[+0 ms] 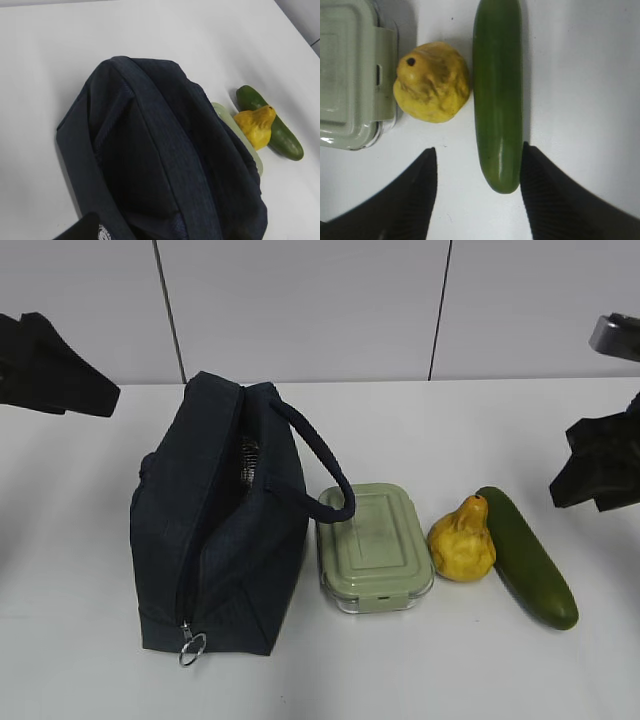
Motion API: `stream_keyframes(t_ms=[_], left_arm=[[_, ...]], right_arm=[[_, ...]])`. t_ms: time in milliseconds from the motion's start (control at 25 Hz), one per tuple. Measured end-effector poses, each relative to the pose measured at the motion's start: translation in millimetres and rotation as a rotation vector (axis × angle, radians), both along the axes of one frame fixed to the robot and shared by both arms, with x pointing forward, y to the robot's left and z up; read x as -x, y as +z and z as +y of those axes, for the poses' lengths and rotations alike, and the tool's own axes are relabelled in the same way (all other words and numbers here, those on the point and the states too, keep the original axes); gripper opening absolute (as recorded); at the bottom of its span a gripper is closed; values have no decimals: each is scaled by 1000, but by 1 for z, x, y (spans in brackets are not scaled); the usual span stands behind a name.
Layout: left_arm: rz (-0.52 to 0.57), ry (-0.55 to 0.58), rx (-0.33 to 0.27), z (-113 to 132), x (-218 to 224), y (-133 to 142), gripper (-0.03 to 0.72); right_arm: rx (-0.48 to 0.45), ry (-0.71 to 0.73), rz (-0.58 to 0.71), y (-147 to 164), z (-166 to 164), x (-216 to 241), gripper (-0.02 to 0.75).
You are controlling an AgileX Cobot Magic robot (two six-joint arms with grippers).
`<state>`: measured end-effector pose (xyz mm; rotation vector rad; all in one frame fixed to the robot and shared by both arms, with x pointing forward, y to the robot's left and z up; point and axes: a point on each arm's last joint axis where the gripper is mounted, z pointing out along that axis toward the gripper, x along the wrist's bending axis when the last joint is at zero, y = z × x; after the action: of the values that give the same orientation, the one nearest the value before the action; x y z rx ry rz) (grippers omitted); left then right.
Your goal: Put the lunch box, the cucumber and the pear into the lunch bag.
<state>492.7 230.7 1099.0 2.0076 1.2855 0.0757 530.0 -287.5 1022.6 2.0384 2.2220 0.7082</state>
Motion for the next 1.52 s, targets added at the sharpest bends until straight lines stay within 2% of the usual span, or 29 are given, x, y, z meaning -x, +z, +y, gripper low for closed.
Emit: stream_keyframes(t_ms=[120,320,800,1160,1520], left_arm=[[1,-1,-1,0,0,0,455],[0,-1,-2,0,0,0,455],[-11,7,-5,1,-1,0,455],[-13,9,-5,1,-1,0,455],[-19,13,-8,1,-2,0,449]], right_arm=[[-51,18,53,-19,-13,-9,442],[-61,134,86,-37,-15,-21,506],[-39,243,105,-65,-17,-30,515],[-51,253,153,-87,-17,-35,518],[-66,251,188,-100,-17,-37,552]])
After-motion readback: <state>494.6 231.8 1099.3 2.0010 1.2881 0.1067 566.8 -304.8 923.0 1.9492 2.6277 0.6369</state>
